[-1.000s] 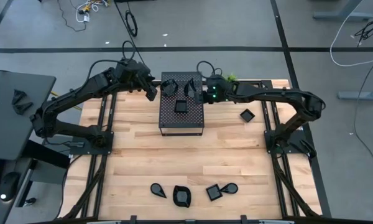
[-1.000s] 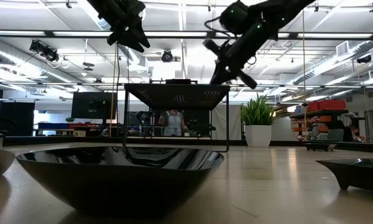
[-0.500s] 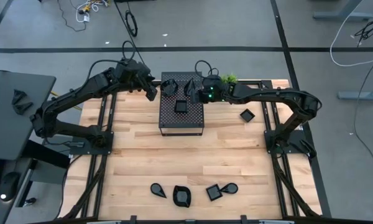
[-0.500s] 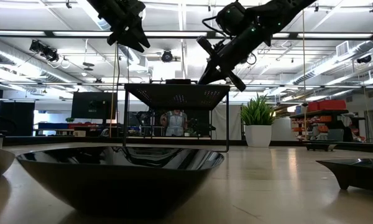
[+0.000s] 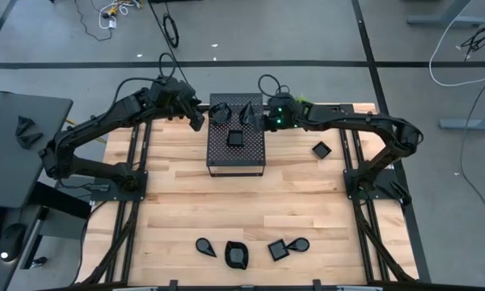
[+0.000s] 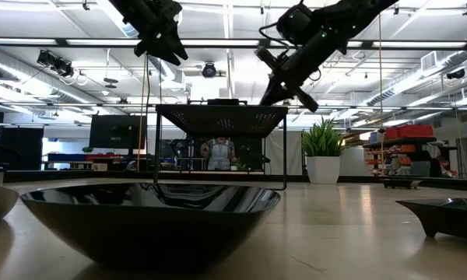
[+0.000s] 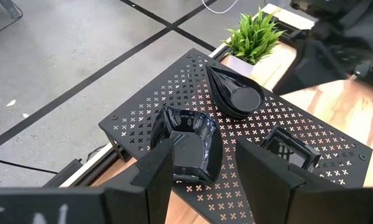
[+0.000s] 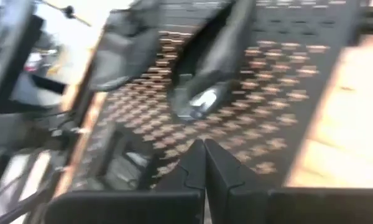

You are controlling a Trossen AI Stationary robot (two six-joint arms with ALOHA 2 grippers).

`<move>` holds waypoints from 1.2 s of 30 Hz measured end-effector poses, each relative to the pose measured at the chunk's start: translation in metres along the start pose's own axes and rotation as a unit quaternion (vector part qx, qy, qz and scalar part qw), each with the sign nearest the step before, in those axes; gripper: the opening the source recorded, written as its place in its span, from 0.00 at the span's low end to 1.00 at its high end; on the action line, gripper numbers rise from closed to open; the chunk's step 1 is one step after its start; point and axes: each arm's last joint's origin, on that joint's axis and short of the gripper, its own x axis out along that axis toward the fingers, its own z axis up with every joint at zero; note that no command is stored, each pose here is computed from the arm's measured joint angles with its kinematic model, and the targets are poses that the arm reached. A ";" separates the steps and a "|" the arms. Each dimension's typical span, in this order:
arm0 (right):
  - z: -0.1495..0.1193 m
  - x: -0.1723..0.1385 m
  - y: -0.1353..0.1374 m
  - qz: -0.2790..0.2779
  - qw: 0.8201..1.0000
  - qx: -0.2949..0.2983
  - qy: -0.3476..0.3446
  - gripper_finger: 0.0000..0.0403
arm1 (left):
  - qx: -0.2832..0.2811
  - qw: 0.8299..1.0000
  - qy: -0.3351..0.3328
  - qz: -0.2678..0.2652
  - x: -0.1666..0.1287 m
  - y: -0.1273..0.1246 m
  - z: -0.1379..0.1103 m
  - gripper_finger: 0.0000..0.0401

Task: Pick & Place Mini shaped plates
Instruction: Stack the drop shaped plate on top of the drop shaped plates on the shelf

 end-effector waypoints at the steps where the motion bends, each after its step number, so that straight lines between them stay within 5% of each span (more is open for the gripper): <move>1: 0.001 0.000 -0.002 -0.007 1.000 0.003 0.001 0.00 | 0.000 1.000 0.000 0.000 0.000 0.000 0.000 0.44; 36: 0.010 0.012 0.001 0.003 0.997 -0.011 -0.074 0.00 | 0.000 1.000 0.000 0.000 0.000 0.000 0.000 0.44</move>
